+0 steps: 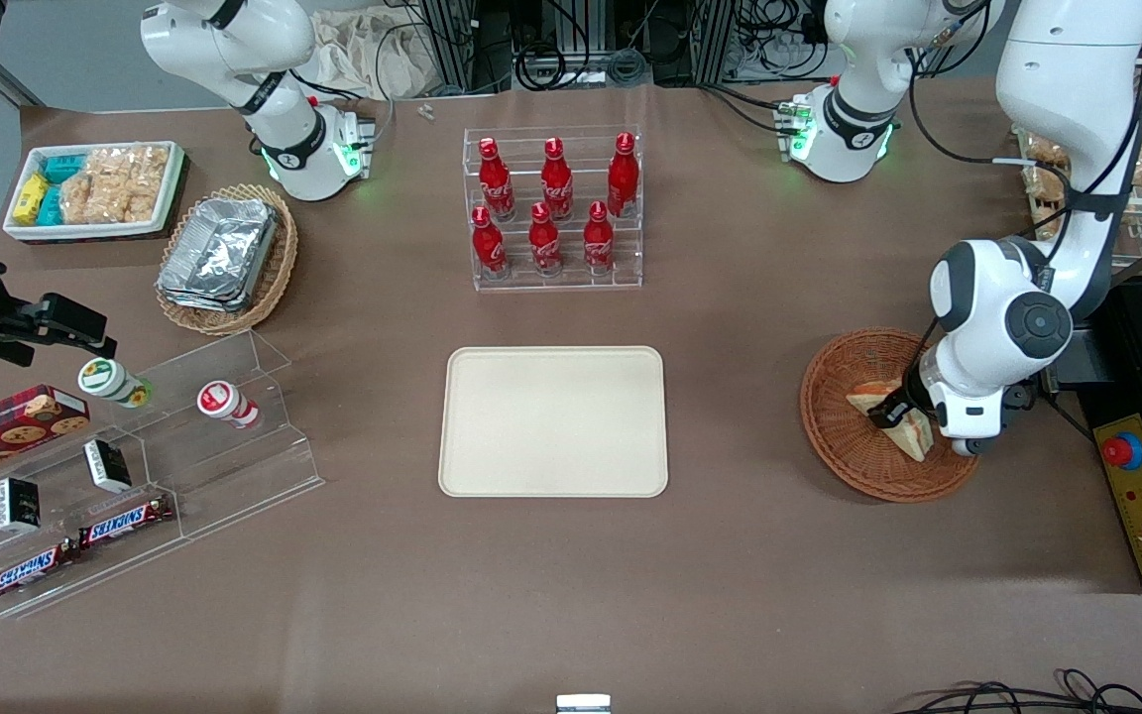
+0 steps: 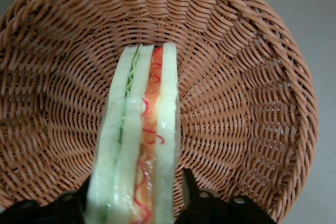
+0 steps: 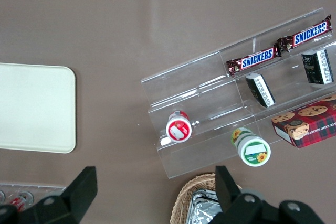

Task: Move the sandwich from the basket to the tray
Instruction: 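Lower the left gripper and close it on the sandwich wedge, then lift the sandwich and carry it over the cream tray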

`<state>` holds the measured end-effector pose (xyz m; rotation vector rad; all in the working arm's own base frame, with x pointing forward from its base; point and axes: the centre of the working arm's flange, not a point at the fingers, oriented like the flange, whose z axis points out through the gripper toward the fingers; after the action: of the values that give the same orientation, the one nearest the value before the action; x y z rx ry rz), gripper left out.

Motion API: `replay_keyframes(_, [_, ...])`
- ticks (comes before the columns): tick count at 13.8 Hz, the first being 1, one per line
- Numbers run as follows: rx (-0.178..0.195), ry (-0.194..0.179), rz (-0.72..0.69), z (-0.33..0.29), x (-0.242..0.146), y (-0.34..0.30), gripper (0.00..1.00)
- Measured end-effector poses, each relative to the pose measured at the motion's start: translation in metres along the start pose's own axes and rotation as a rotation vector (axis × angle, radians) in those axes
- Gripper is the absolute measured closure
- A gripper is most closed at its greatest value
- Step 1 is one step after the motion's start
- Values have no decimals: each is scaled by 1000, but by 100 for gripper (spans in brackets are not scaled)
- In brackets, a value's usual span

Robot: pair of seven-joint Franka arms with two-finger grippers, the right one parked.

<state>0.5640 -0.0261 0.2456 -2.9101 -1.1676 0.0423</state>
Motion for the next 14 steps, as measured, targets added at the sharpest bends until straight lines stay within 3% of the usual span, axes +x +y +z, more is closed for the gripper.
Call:
replay_keyframes(2, [5,12,13,-2,1,1,59])
replay_keyframes(4, [8,19,21,-17,3,3,66])
replay_keyframes(6, [51,-6,57,-65,-4,9,71])
replay_keyframes(8, [87,-35,197,-135,-34,30,81])
replay_keyframes(11, [56,-64,489,-202,-106,81,81])
replay_keyframes(14, [19,-70,687,-212,-174,124,81])
